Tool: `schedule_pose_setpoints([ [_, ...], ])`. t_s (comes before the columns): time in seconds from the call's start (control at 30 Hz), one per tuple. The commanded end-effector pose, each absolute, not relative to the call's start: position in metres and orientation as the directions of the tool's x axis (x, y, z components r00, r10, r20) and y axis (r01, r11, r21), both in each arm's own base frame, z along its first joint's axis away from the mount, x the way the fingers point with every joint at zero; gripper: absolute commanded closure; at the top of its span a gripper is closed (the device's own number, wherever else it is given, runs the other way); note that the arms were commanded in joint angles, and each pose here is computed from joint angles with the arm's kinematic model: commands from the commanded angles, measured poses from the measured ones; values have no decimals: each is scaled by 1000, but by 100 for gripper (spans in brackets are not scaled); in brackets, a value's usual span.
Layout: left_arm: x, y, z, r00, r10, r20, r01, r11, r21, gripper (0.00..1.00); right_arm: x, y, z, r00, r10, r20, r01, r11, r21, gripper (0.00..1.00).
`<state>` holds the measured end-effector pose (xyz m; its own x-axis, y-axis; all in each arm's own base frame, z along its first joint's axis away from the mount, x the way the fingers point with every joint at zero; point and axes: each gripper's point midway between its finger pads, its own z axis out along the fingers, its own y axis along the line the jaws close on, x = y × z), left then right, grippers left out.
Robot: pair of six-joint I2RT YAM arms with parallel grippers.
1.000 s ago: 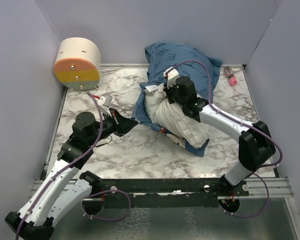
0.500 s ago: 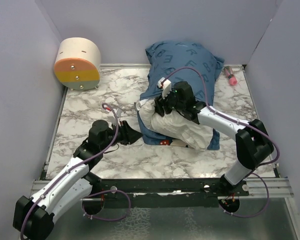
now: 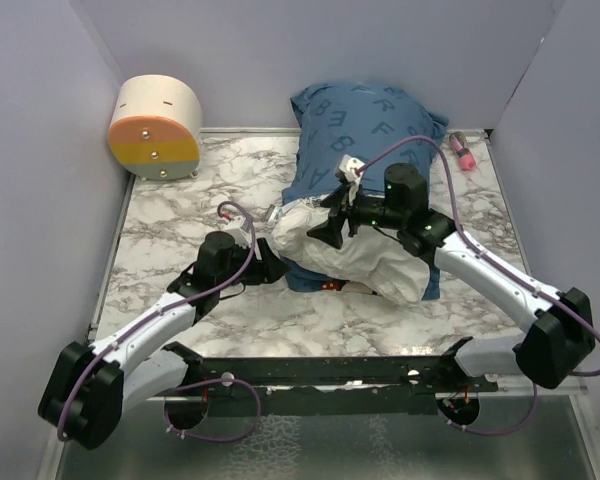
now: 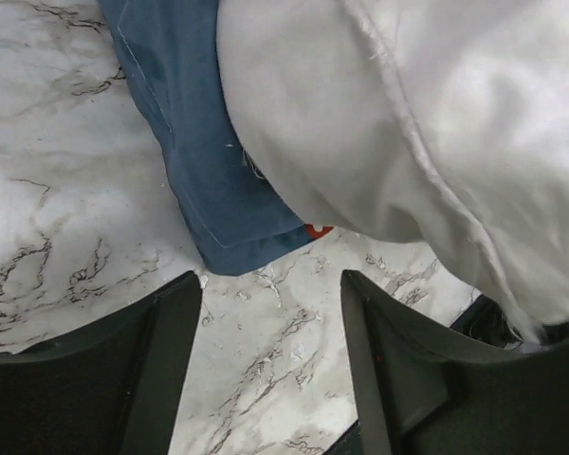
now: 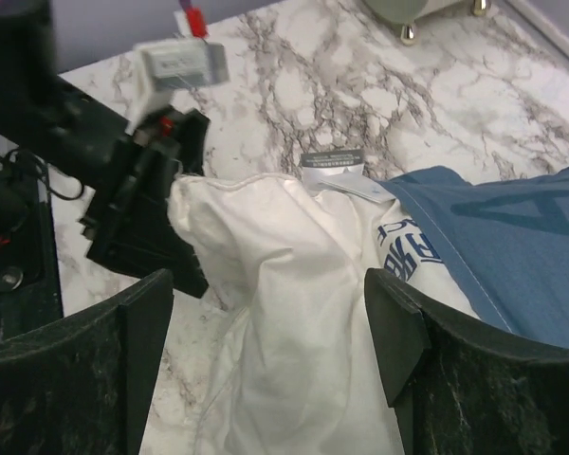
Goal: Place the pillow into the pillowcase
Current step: Stuff the pillow into the pillowcase.
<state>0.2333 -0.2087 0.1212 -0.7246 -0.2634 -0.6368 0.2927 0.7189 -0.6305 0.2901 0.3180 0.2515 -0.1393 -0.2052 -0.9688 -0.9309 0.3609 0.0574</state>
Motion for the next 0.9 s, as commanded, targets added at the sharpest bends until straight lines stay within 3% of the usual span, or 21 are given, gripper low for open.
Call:
schedule_pose_setpoints([
  [0.0,237,-235,146,-705,-252,-663,428,594,-681,40,257,303,299,-66,-169,-983,-949,316,9,18],
  [0.1,228,-234,131,-737,-249,-628,399,589,-703,38,242,282,296,-103,-210,-972,-928,372,18,17],
  [0.2,221,-231,109,-765,-271,-584,345,593,-728,28,232,261,280,-187,-237,-953,-877,478,54,15],
  [0.23,219,-231,102,-776,-269,-570,331,595,-732,27,228,256,271,-219,-252,-942,-857,511,63,3],
  [0.27,217,-233,95,-790,-262,-554,320,595,-737,26,226,251,259,-251,-274,-928,-833,549,63,0],
  [0.47,231,-255,84,-813,-255,-524,313,567,-762,25,227,232,180,-381,-433,-817,-735,677,-16,1],
  [0.63,258,-270,85,-797,-293,-528,307,556,-772,27,276,211,148,-378,-475,-794,-517,820,-244,1],
  [0.77,281,-272,81,-773,-327,-544,279,595,-754,41,312,198,164,-282,-410,-867,-313,894,-320,0],
  [0.8,283,-274,80,-773,-324,-546,283,594,-753,53,318,200,166,-268,-396,-878,-287,903,-320,3],
  [0.83,284,-276,79,-777,-318,-544,289,587,-756,78,324,200,169,-260,-390,-883,-259,909,-326,8],
  [0.87,283,-279,78,-784,-310,-538,293,579,-761,93,329,201,167,-263,-390,-883,-241,912,-331,19],
])
